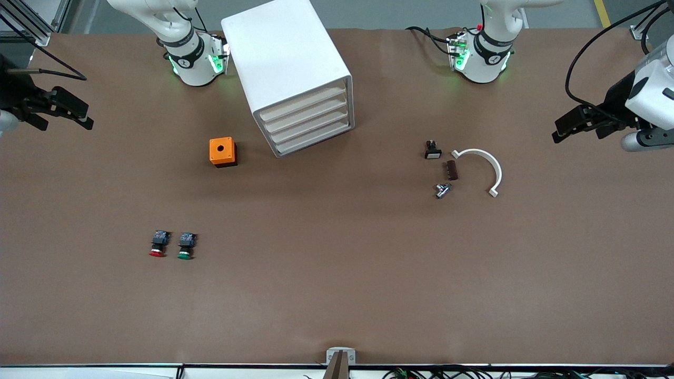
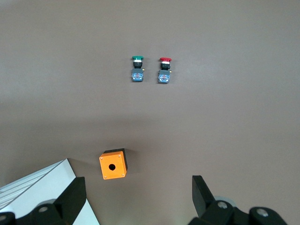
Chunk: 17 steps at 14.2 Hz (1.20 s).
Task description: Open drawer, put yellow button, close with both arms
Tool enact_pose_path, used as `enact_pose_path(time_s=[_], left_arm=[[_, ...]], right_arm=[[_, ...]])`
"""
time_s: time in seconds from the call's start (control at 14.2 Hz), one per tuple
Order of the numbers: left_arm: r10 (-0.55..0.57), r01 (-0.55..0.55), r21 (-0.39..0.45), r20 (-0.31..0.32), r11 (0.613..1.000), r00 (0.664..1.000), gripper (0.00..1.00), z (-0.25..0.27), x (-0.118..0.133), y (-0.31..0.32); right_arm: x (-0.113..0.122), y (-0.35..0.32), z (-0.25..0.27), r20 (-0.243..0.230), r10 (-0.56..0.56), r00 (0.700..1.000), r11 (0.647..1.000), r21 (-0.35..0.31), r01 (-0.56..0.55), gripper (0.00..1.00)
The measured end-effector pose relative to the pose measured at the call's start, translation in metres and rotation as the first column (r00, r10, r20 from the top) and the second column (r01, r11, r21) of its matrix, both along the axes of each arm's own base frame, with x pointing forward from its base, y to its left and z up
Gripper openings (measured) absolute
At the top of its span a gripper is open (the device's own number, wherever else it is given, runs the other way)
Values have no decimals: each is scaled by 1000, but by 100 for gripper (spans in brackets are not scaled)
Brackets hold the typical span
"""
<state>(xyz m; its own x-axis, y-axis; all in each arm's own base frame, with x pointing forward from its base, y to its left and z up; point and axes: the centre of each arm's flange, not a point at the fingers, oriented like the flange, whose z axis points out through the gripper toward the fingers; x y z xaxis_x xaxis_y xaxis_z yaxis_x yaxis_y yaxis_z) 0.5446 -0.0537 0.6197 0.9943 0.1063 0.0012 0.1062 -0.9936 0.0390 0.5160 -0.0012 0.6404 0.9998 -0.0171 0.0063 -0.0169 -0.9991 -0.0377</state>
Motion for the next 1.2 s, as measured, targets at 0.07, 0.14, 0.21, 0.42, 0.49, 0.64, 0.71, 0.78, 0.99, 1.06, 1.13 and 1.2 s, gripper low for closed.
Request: enact_pose_path(time_s=[0.07,0.14,0.21,0.42,0.49,0.64,0.71,0.78,0.99,1.06,1.13,1.2], left_arm=[[-3,3,14,14,1000,1000,100,1,2,0],[-6,5,19,25,1000,1000,100,2,3,-1],[-8,7,19,32,1000,999,100,3,3,-2],[-13,12,17,49,1000,999,100,6,5,-5],[-14,14,16,56,1000,998,100,9,6,-6],[-15,14,15,63,1000,998,100,11,8,-7],[-15,14,15,63,1000,998,100,11,8,-7],[-15,14,15,62,1000,998,100,11,9,-7],[-14,14,15,57,1000,998,100,8,10,-7],[-14,13,15,56,1000,998,100,7,10,-7],[-14,13,15,55,1000,998,100,7,11,-7],[-14,13,15,54,1000,998,100,6,11,-7]], right_arm=[[0,0,0,0,0,1000,1000,0,0,100],[0,0,0,0,0,1000,1000,0,0,100],[0,0,0,0,0,1000,1000,0,0,100],[0,1,0,0,2,1000,1000,0,-2,100],[0,1,0,0,2,1000,1000,0,-2,100],[0,1,0,0,2,1000,1000,0,-2,100],[0,1,0,0,2,1000,1000,0,-2,100],[0,1,0,0,3,1000,1000,0,-3,100],[0,1,0,0,2,1000,1000,0,-2,100],[0,1,0,0,2,1000,1000,0,-2,100],[0,0,0,0,1,1000,1000,0,-1,100],[0,-1,0,0,-1,1000,1000,0,1,100]])
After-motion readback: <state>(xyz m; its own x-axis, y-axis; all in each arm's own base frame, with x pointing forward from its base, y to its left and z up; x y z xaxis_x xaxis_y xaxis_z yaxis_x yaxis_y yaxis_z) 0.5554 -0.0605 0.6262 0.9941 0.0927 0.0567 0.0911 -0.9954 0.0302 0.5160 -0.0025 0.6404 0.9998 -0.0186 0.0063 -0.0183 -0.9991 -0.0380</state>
